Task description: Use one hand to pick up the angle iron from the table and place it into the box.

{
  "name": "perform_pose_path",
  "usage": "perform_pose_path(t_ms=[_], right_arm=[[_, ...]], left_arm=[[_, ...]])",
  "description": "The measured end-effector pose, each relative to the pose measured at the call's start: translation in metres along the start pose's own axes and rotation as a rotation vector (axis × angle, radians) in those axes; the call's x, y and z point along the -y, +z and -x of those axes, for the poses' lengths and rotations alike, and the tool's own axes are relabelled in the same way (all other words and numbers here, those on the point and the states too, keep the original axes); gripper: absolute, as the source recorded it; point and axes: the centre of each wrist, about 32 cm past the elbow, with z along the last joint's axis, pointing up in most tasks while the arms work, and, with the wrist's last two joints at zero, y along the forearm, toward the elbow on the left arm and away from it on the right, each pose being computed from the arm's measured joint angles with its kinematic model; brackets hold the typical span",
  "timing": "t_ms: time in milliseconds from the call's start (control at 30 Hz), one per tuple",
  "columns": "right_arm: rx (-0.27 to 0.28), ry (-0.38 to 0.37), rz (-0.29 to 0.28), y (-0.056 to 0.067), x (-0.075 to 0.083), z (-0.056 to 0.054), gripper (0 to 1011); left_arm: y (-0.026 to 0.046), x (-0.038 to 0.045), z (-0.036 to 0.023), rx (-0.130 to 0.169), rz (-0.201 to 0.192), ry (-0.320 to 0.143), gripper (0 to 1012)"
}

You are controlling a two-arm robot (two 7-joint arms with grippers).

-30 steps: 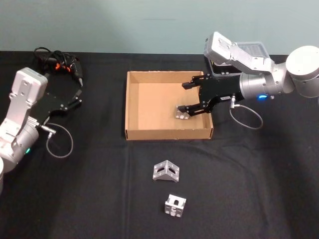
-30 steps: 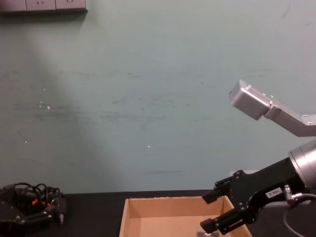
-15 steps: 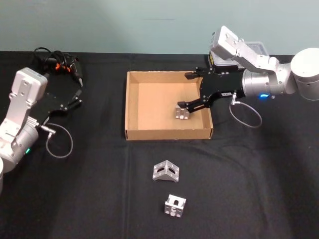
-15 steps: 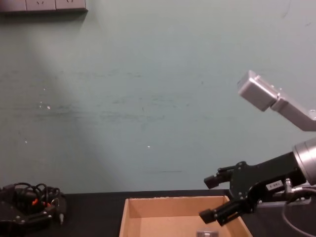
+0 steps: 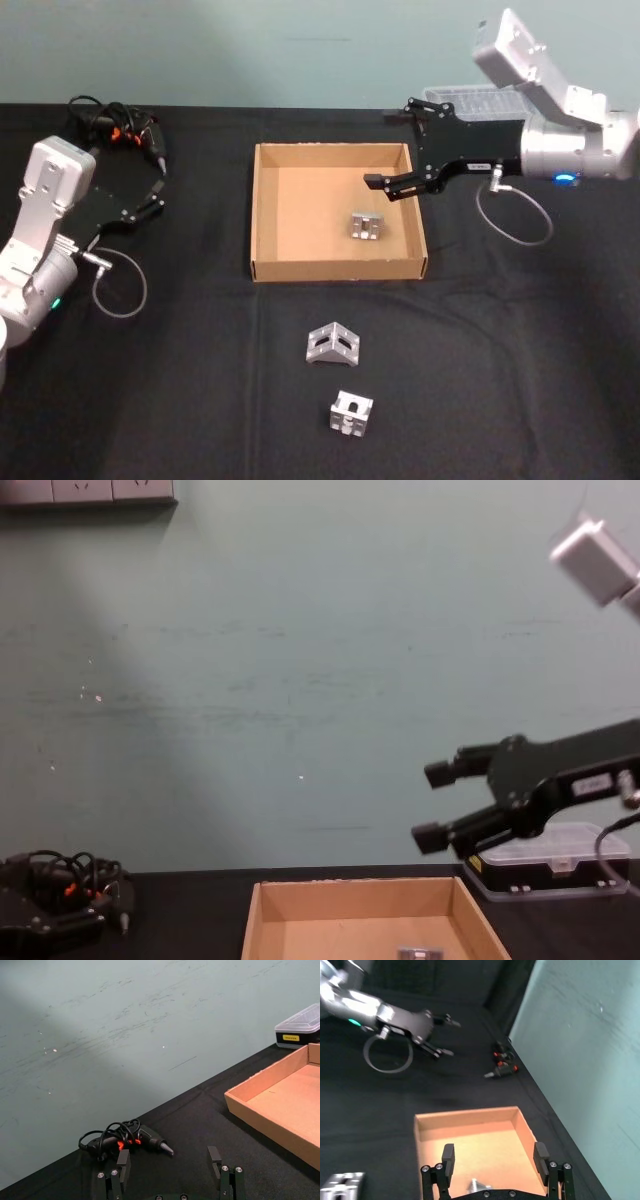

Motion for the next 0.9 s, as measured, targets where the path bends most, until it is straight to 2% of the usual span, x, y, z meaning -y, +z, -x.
perform_pose_path(t_ms=[167,267,367,467,567,600,733,900], right_arm=[[0.019,0.030,-0.029,0.017,0.020,0.007,1004],[0.022,0.045,-0.036,0.022,0.028,0.013,1004],[0.016,0.069,-0.048,0.028,0.037,0.025,1004],[0.004,0.080,-0.053,0.029,0.042,0.034,1004],[-0.017,0.086,-0.058,0.030,0.047,0.046,1004],[-0.033,0.089,-0.060,0.030,0.049,0.053,1004],[-0.064,0.105,-0.059,0.030,0.053,0.067,1004],[-0.102,0.124,-0.048,0.027,0.055,0.080,1004]], left_arm=[[0.0000,0.0000,0.0000,0.000,0.000,0.000,1000],[0.0000,0.0000,0.0000,0.000,0.000,0.000,1000],[0.0000,0.0000,0.0000,0.000,0.000,0.000,1000],[0.0000,0.0000,0.0000,0.000,0.000,0.000,1000],[0.0000,0.0000,0.0000,0.000,0.000,0.000,1000],[0.0000,0.0000,0.0000,0.000,0.000,0.000,1000],[0.0000,0.0000,0.0000,0.000,0.000,0.000,1000],[0.0000,0.0000,0.0000,0.000,0.000,0.000,1000]])
